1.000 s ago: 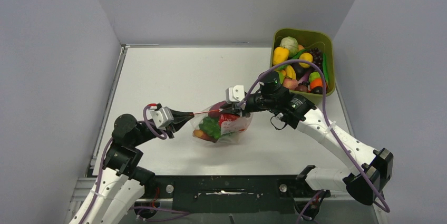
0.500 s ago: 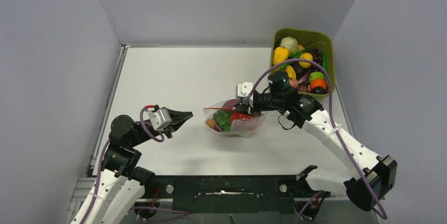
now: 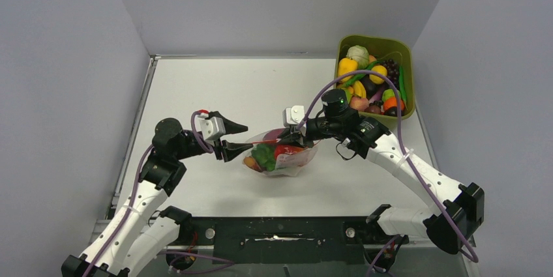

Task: Place the food in the zip-top bag and seal the zipper
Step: Zip the zipper food storage bag at the center of the board.

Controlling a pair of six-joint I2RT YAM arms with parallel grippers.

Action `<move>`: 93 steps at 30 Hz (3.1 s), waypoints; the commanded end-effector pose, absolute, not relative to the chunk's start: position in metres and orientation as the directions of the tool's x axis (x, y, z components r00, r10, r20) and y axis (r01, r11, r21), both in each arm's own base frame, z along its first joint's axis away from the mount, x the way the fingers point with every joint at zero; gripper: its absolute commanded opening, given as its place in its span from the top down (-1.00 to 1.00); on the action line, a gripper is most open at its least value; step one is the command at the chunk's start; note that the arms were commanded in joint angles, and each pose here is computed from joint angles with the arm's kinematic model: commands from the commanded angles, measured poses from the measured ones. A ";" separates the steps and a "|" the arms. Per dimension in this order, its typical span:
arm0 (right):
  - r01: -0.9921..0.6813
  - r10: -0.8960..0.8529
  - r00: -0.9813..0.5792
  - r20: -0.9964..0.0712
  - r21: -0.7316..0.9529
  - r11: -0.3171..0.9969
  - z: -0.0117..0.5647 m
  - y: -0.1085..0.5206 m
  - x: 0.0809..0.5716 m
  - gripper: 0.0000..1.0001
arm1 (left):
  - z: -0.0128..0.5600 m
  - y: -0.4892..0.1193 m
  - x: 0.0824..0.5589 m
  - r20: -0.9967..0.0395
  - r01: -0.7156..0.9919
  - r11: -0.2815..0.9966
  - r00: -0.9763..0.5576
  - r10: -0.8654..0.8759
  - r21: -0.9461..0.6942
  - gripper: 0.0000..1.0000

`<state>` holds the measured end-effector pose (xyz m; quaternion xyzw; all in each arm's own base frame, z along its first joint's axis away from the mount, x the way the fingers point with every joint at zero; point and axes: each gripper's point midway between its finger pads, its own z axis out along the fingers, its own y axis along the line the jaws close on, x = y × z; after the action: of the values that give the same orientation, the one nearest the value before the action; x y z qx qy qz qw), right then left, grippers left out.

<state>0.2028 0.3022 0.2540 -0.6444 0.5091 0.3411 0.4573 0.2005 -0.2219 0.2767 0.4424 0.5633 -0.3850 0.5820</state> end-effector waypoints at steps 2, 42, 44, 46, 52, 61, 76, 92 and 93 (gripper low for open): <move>-0.936 -0.222 0.351 -0.910 -0.335 -0.108 0.290 0.328 0.202 1.00 | 0.306 -0.229 0.195 -0.988 0.957 0.251 0.156 -0.018 0.147 -0.01; -0.946 -0.268 0.324 -0.907 -0.314 -0.081 0.275 0.328 0.210 1.00 | 0.268 -0.223 0.215 -0.993 0.924 0.373 0.046 0.107 0.083 1.00; -0.948 -0.285 0.318 -0.904 -0.313 -0.066 0.273 0.321 0.212 1.00 | 0.268 -0.221 0.214 -0.993 0.918 0.388 0.041 0.112 0.082 1.00; -0.948 -0.303 0.315 -0.899 -0.315 -0.051 0.272 0.315 0.214 1.00 | 0.268 -0.219 0.213 -0.993 0.915 0.395 0.037 0.116 0.080 1.00; -0.949 -0.346 0.301 -0.889 -0.314 -0.017 0.271 0.300 0.217 1.00 | 0.266 -0.214 0.213 -0.991 0.905 0.418 0.024 0.131 0.078 1.00; -0.951 -0.405 0.260 -0.876 -0.306 0.052 0.264 0.272 0.224 1.00 | 0.266 -0.201 0.217 -0.988 0.869 0.486 0.019 0.153 0.092 1.00; -0.931 -0.478 0.115 -0.871 -0.263 0.254 0.258 0.224 0.241 1.00 | 0.269 -0.187 0.218 -0.988 0.820 0.563 0.025 0.151 0.107 1.00; -0.936 -0.410 0.072 -0.909 -0.204 0.288 0.266 0.224 0.233 1.00 | 0.280 -0.186 0.221 -0.996 0.800 0.595 0.018 0.092 0.070 0.98; -0.937 -0.398 0.075 -0.914 -0.201 0.285 0.267 0.226 0.232 1.00 | 0.282 -0.185 0.221 -0.996 0.799 0.598 0.022 0.089 0.071 0.87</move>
<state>0.2242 0.2336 0.2510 -0.5560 0.6269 0.2810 0.4678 0.2069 -0.1963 0.2473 0.3750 0.6622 -0.3156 0.5668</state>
